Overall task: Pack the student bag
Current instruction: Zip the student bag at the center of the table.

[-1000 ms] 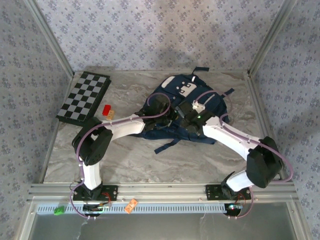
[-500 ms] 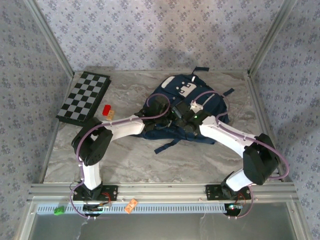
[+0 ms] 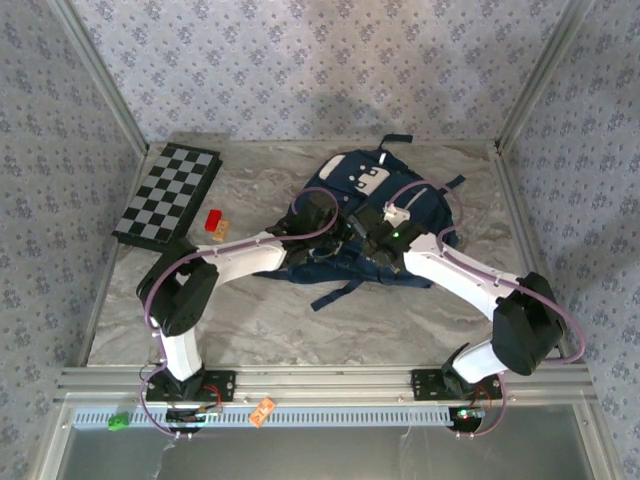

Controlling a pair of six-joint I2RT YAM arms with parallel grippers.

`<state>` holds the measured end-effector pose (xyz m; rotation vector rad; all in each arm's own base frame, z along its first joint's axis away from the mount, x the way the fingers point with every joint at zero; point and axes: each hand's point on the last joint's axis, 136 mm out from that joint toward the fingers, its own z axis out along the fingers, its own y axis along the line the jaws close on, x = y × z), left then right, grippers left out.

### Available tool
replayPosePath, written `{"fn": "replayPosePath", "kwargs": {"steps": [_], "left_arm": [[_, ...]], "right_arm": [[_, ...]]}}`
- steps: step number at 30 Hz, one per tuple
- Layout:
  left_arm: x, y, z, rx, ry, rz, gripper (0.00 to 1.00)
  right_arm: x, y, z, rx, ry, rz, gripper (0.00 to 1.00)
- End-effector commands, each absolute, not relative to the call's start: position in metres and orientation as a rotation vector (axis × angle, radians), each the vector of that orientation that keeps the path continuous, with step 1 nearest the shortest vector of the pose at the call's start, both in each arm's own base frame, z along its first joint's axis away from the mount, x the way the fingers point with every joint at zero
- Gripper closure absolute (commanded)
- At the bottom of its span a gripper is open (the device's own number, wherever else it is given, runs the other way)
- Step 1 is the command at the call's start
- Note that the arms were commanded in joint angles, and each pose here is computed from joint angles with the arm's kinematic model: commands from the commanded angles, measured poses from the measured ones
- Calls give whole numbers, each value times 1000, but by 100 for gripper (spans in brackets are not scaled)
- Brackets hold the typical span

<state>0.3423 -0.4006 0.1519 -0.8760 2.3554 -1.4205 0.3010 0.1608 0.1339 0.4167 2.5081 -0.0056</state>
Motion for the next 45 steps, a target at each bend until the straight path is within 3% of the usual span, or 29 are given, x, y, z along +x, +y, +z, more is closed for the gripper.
{"fn": "replayPosePath", "kwargs": {"steps": [1, 5, 9, 19, 28, 31, 38, 42, 45], "left_arm": [[334, -402, 183, -805, 2324, -1484, 100], [335, -402, 183, -800, 2326, -1475, 100], [338, -396, 180, -805, 2325, -1447, 100], [358, -352, 163, -785, 2346, -1253, 100], [389, -330, 166, -677, 2387, -1215, 100], [401, -324, 172, -615, 2391, -1201, 100], [435, -328, 190, -382, 2381, -1249, 100], [437, -311, 195, -370, 2357, -1329, 85], [419, -297, 199, -343, 2358, -1338, 63]], "right_arm": [[306, 158, 135, 330, 2514, -50, 73], [313, 168, 132, 264, 2542, -42, 76], [312, 168, 134, 253, 2544, -48, 85], [287, 128, 144, 245, 2574, -70, 98], [286, 113, 144, 97, 2639, -11, 100], [279, 134, 140, -22, 2665, 39, 100], [274, 253, 150, -179, 2596, 466, 100], [292, 291, 150, -139, 2584, 570, 100], [302, 296, 154, -116, 2577, 526, 100]]}}
